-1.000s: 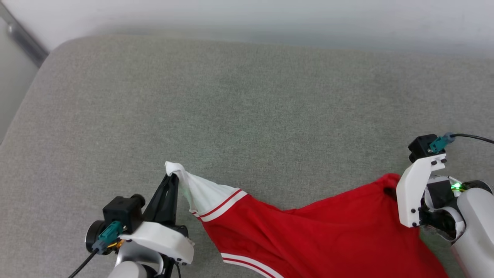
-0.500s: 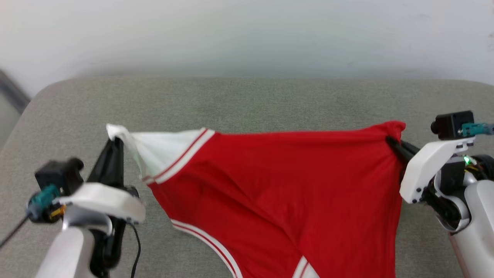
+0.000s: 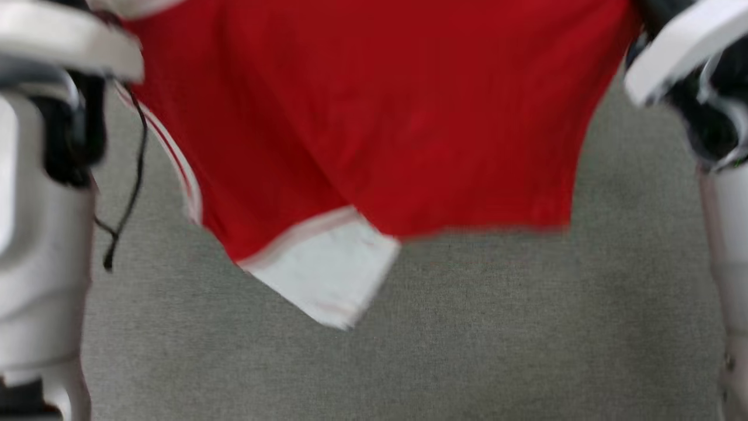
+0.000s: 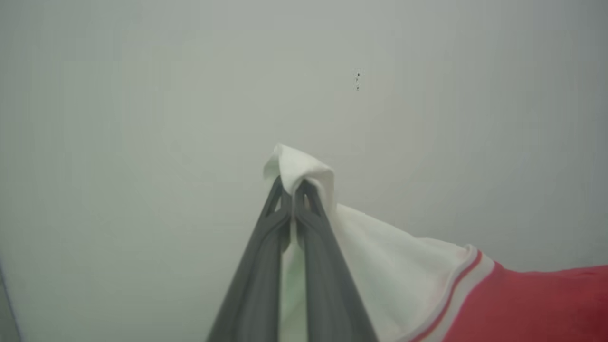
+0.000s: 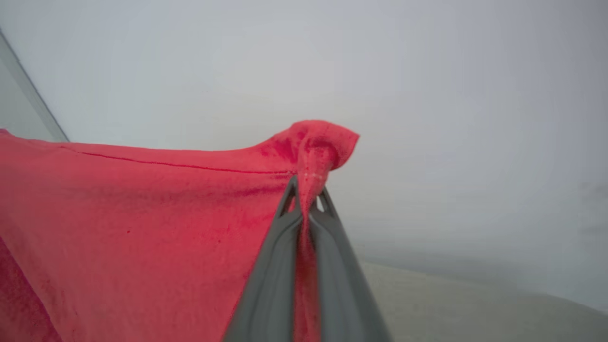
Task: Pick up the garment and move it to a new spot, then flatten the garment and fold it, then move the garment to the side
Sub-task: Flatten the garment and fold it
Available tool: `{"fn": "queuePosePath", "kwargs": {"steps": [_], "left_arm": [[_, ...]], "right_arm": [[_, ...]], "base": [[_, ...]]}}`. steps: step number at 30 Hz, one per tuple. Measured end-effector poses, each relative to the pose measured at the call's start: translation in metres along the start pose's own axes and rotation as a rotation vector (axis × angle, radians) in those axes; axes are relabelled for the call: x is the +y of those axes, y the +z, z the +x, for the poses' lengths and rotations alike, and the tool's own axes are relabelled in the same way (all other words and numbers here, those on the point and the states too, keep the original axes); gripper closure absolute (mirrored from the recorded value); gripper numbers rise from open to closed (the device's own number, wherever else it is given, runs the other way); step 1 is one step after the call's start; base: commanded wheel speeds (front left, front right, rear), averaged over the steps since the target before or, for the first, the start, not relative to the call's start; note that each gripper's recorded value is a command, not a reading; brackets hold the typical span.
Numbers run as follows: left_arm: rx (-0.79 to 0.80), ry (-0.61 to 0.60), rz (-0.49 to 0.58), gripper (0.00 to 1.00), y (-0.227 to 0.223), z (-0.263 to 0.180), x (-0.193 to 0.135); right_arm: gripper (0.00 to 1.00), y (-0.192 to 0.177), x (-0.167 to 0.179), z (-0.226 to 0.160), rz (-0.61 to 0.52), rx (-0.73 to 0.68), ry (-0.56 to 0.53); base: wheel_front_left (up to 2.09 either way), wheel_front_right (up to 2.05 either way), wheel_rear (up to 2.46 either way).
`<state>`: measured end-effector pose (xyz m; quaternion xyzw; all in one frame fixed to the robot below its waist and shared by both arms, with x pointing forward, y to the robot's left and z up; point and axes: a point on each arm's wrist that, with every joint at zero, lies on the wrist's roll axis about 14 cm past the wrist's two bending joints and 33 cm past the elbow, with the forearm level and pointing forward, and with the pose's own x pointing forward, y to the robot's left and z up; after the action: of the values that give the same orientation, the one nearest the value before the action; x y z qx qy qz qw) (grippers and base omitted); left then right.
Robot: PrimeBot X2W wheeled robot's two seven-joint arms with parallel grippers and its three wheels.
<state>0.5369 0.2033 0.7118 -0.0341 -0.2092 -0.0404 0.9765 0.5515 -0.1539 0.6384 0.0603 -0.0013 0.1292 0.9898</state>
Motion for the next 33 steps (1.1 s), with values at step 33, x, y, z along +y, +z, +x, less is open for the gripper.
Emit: {"fn": "queuePosePath", "kwargs": {"steps": [33], "left_arm": [[0.163,-0.061,0.012,1.00,-0.208,0.157,-0.006]], "right_arm": [[1.00,-0.063,-0.040,0.205,-0.017,-0.046,0.005]], "base": [[0.00,0.00,0.00]]}}
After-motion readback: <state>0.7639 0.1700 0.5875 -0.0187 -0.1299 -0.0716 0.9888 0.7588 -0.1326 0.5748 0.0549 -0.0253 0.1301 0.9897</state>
